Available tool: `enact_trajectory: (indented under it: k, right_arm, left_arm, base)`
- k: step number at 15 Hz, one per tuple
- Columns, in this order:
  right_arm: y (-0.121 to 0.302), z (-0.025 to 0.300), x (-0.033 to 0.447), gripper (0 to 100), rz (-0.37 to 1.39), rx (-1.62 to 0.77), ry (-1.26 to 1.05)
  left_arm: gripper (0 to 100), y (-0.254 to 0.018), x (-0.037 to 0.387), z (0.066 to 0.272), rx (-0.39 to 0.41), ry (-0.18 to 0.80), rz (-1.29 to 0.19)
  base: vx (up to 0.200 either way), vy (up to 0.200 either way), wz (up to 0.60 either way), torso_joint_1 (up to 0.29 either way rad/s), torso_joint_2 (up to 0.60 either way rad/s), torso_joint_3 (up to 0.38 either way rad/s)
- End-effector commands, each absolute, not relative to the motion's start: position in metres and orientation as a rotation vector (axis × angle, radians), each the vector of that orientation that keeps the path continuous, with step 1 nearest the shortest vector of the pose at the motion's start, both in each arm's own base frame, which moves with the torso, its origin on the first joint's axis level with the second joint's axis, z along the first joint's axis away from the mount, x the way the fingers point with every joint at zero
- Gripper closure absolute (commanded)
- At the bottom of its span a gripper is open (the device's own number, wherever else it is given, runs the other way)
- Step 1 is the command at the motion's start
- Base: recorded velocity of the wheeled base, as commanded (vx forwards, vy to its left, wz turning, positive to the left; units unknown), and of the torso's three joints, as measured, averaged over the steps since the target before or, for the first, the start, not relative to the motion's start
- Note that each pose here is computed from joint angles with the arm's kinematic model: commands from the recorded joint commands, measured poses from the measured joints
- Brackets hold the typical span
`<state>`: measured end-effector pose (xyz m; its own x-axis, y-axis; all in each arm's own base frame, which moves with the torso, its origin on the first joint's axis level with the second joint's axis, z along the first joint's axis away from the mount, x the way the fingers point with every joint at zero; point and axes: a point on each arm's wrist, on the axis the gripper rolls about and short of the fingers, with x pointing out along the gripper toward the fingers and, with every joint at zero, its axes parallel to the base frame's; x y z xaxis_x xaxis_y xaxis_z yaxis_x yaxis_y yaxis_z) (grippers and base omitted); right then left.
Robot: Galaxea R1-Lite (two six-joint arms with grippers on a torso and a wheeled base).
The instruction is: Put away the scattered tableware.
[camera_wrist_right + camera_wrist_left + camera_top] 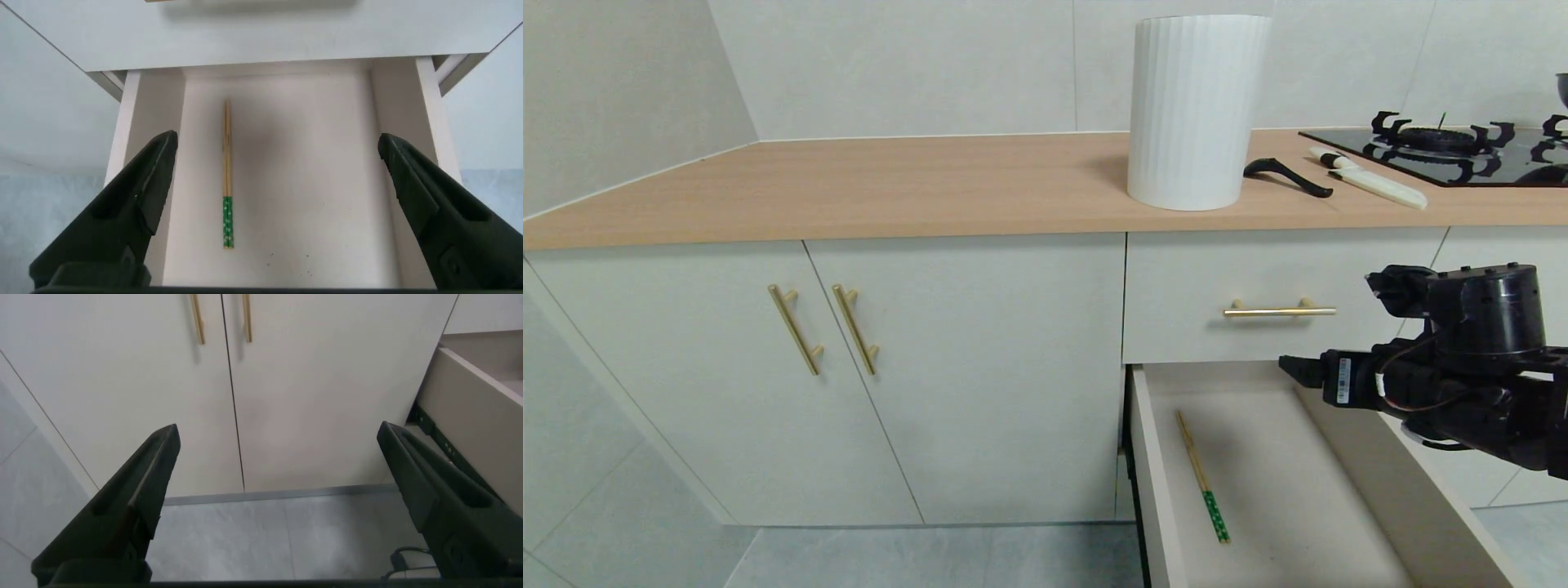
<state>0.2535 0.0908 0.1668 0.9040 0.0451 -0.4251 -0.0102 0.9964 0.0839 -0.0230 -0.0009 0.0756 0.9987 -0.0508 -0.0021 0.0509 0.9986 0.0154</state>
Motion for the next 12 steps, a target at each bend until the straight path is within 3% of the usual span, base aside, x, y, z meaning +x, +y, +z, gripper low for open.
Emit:
enact_trajectory:
  k: [1, 5, 12]
  right_arm:
    - [0.0905, 0.1671, 0.2535, 0, 0.028, 0.081, 0.439]
    - [0.0906, 0.1668, 0.2538, 0, 0.028, 0.081, 0.439]
    - [0.0915, 0.1631, 0.2550, 0, 0.028, 0.076, 0.452]
  left_arm:
    - [0, -0.0009, -0.0229, 0.0756, 0.015, 0.001, -0.051]
    - [0, -0.0009, -0.0229, 0.0756, 0.015, 0.001, -0.051]
    - [0, -0.0009, -0.0229, 0.0756, 0.015, 0.001, -0.051]
  base:
    - [0.000, 0.000, 0.00, 0.022, -0.10, -0.061]
    - [0.000, 0.000, 0.00, 0.090, -0.27, -0.265]
    - [0.000, 0.000, 0.00, 0.156, -0.50, -0.299]
